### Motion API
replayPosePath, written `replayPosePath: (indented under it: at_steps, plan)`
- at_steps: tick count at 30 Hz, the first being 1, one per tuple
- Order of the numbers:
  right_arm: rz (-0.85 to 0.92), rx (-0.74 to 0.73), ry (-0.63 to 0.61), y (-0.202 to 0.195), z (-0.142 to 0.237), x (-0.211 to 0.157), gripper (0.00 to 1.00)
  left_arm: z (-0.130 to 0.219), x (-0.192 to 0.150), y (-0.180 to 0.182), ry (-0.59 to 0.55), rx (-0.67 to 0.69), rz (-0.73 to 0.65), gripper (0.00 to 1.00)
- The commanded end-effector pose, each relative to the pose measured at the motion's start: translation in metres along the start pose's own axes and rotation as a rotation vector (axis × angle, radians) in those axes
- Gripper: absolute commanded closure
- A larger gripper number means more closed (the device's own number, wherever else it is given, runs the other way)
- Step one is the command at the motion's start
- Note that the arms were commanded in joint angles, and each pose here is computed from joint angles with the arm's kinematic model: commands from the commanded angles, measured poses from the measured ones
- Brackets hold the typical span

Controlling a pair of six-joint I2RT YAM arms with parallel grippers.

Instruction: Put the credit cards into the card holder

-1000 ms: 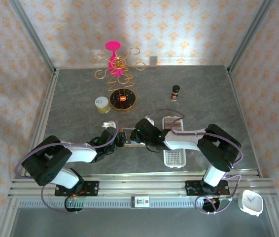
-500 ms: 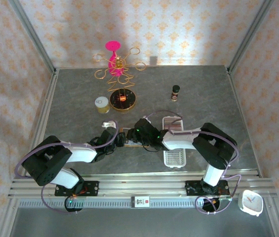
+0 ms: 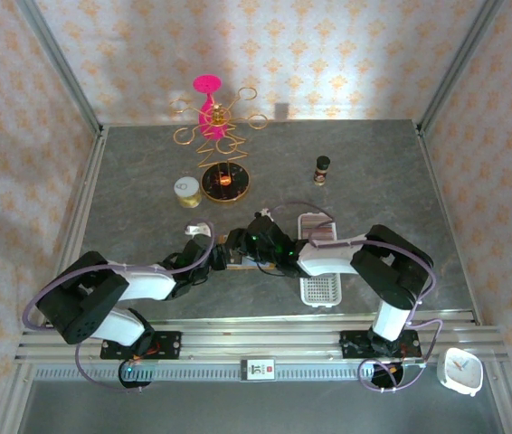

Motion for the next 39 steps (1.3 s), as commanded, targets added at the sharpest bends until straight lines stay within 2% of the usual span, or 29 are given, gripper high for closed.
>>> replayPosePath:
  at_steps: [1,4,10,17,25,30,39]
  plan:
    - [0.054,-0.075,-0.099,0.001,0.014,0.012,0.51,0.001,-0.011,0.006,0.034,0.026,-0.003,0.69]
    - [0.078,-0.13,-0.133,-0.006,0.027,0.017,0.49,0.0,-0.011,0.006,0.039,0.022,-0.003,0.69]
    - [0.097,-0.293,-0.145,-0.044,0.035,0.015,0.5,0.001,-0.011,0.005,0.034,0.02,-0.002,0.69]
    - [0.12,-0.41,-0.133,-0.068,0.029,0.012,0.5,0.0,-0.012,0.005,0.039,0.016,-0.004,0.69]
    - [0.135,-0.475,-0.095,-0.082,0.017,0.005,0.49,0.001,-0.011,0.005,0.037,0.015,-0.006,0.69]
    - [0.126,-0.441,-0.054,-0.078,0.01,-0.003,0.45,0.001,-0.011,0.005,0.035,0.016,-0.006,0.69]
    - [0.061,-0.199,0.03,-0.029,-0.005,-0.015,0.44,0.005,-0.008,0.002,0.017,-0.012,0.005,0.69]
Point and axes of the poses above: each hand's point on the last joint's axis, 136 mm out from that joint toward the fingers, its own z axis back along the fingers, its own y axis along the line the jaws close on, x = y × z, the point moved 3 cm from there along z, back along the fingers, and after that the axes turned 6 degrees about -z, right-handed, at the moved point
